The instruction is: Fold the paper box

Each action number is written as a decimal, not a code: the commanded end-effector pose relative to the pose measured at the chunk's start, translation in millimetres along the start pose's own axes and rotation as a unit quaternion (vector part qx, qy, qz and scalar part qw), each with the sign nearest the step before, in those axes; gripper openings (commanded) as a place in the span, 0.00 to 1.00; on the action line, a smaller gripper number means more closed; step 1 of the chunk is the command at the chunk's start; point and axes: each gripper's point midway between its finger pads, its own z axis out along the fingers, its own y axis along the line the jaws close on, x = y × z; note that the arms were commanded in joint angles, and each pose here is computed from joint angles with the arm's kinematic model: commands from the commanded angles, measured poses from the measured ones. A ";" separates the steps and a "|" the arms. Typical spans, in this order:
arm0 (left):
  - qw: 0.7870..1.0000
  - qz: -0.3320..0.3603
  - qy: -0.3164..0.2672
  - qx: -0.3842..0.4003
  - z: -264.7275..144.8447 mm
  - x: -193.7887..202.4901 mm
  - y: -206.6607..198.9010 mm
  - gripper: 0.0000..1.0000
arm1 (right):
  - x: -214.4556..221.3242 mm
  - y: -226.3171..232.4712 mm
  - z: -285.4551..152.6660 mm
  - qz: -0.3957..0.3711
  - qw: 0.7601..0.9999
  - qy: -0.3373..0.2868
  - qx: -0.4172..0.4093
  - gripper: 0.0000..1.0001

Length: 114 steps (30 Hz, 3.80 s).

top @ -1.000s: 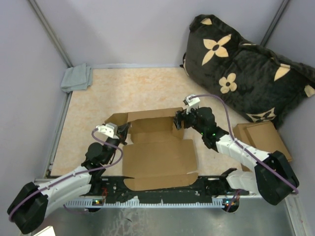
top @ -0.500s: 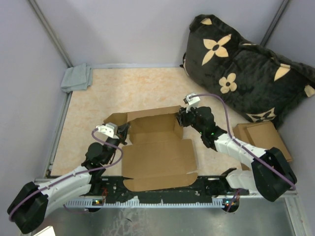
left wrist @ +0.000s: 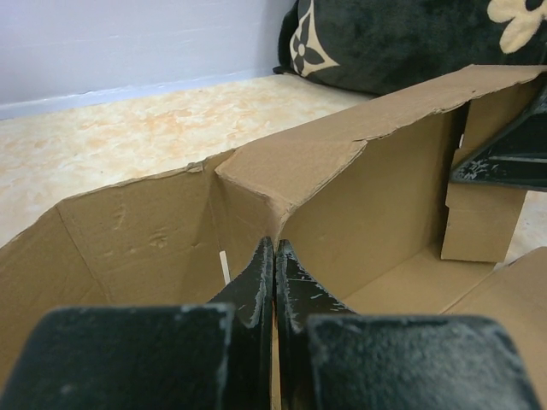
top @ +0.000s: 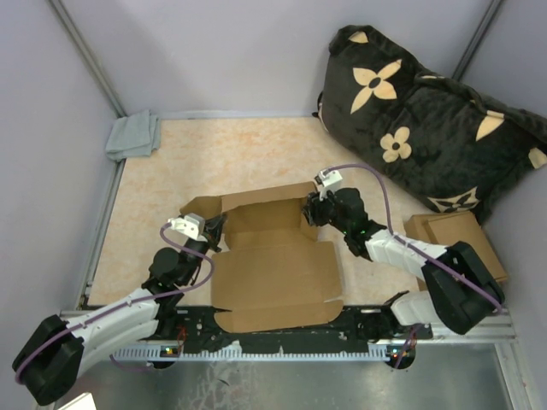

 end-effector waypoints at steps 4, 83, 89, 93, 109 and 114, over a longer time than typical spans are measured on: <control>1.000 0.001 0.004 0.026 0.4 -0.7 -12.1 0.00 | 47.5 5.0 4.7 0.025 0.997 0.065 0.011 0.17; 0.944 -0.295 0.051 0.140 -6.4 11.5 3.0 0.64 | -39.6 -62.0 -21.1 0.054 0.992 0.007 0.112 0.04; 0.944 -0.294 0.044 0.142 -3.5 11.3 4.1 0.63 | -40.4 -58.8 -23.3 0.051 0.993 0.005 0.104 0.06; 0.948 -0.292 0.030 0.121 -1.5 8.7 11.5 0.61 | -39.5 -60.9 -25.6 0.047 0.993 0.008 0.110 0.05; 0.962 -0.246 0.006 -0.121 -10.5 20.4 91.9 0.63 | -39.7 -60.5 -37.5 0.055 0.992 0.007 0.117 0.06; 0.943 -0.250 -0.029 -0.216 -19.9 13.9 124.9 0.65 | -36.5 -57.3 -38.4 0.053 0.993 0.011 0.107 0.06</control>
